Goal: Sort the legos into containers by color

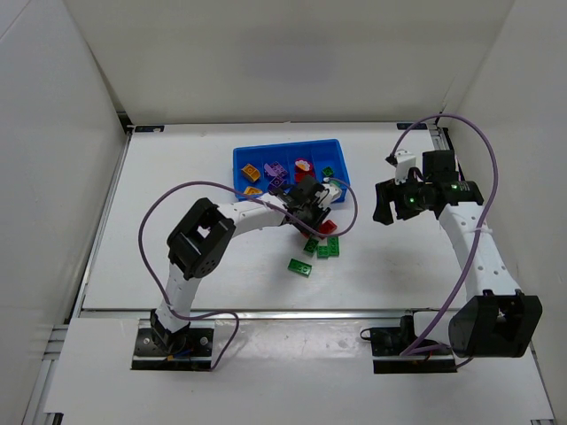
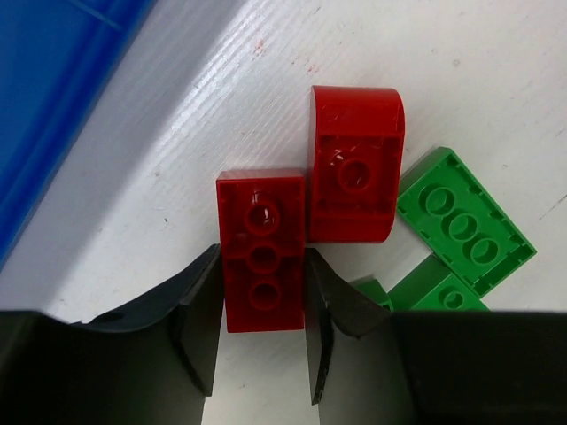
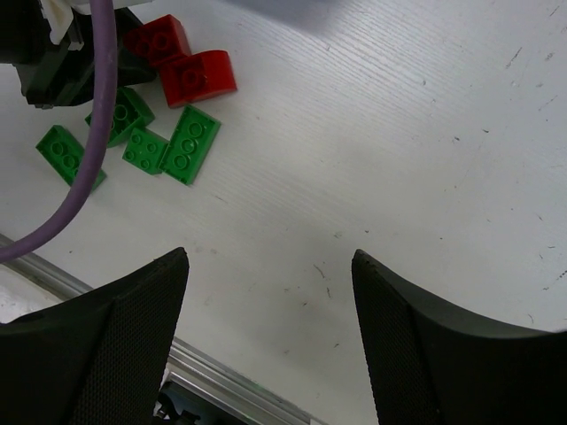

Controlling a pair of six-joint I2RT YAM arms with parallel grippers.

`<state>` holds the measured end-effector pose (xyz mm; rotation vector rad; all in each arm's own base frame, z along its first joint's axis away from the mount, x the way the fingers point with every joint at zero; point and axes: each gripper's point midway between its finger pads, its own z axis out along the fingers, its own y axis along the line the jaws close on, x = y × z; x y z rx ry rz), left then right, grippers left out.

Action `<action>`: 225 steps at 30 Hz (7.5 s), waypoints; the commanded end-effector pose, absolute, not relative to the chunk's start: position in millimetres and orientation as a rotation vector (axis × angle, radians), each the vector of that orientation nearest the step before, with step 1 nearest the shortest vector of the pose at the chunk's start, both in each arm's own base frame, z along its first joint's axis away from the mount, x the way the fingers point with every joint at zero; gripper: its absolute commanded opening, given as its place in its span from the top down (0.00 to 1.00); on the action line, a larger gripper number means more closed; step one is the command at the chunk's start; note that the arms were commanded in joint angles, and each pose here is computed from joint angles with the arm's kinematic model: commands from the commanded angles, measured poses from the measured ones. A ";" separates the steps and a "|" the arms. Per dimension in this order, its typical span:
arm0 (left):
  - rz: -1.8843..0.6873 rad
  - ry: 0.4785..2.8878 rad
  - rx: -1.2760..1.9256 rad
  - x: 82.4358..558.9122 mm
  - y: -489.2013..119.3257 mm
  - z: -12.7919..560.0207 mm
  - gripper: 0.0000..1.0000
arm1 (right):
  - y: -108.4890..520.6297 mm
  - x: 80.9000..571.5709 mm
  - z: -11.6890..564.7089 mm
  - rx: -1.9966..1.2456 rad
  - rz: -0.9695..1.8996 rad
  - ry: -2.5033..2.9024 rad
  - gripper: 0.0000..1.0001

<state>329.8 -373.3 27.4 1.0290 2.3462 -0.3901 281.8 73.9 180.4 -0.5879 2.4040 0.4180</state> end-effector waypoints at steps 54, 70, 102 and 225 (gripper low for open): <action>-0.458 2.155 0.597 540.2 -328.1 153.8 0.01 | 142.2 263.9 156.8 -1.135 0.539 2.256 0.24; -0.643 1.905 0.374 496.0 -171.2 367.8 0.01 | 263.4 251.4 142.2 -1.624 0.547 1.953 0.25; -0.481 2.093 0.188 444.2 -61.9 304.7 0.01 | 299.5 184.3 23.9 -1.850 0.389 2.114 0.30; -0.588 2.562 0.765 288.7 -379.4 37.9 0.71 | 25.1 338.0 195.0 -0.313 0.404 2.389 0.24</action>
